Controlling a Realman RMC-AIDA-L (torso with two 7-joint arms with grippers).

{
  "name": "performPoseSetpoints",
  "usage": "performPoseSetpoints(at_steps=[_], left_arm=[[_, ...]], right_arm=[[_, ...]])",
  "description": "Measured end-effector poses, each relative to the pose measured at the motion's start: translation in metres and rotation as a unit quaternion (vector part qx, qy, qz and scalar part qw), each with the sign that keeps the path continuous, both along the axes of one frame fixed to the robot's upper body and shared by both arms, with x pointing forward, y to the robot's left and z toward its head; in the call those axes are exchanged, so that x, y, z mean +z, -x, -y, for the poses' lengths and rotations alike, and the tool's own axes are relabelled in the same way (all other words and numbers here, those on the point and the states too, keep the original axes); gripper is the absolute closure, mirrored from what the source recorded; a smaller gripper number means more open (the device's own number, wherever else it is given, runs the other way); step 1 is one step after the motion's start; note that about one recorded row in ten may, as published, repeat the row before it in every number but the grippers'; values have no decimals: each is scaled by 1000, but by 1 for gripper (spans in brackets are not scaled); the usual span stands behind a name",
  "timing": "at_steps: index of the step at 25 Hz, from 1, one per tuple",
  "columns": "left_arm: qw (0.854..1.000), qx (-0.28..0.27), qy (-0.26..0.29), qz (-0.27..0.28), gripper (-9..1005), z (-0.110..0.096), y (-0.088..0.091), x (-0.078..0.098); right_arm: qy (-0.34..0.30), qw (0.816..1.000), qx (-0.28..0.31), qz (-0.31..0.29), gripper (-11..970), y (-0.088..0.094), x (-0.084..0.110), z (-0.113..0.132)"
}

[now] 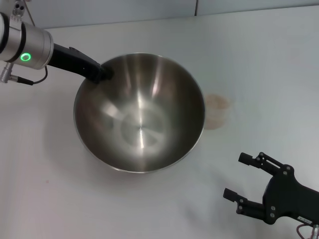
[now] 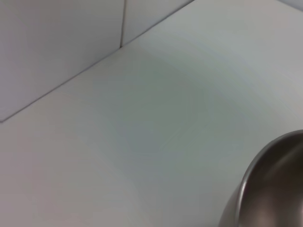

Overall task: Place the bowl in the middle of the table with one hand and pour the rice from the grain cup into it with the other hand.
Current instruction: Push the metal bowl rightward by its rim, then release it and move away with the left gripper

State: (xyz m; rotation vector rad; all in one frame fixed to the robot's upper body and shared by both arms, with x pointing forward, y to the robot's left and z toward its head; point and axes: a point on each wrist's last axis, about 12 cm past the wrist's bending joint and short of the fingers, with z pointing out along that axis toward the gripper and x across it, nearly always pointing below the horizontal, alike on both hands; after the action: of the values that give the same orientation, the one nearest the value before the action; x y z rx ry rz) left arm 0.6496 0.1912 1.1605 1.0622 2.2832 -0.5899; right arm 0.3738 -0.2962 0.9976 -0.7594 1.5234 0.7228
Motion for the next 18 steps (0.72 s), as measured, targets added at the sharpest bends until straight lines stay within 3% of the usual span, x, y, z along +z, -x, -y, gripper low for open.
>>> performPoseSetpoints(at_steps=[12,18], left_arm=[[999,28,-26,21,947,-4,-5,-15],[999,17,-15,49,885,-7,-4,0]], right_arm=[[0,1000,3,1,158,-1,0,-1],[2,1000,1,-2,159,-2,-1,-1]])
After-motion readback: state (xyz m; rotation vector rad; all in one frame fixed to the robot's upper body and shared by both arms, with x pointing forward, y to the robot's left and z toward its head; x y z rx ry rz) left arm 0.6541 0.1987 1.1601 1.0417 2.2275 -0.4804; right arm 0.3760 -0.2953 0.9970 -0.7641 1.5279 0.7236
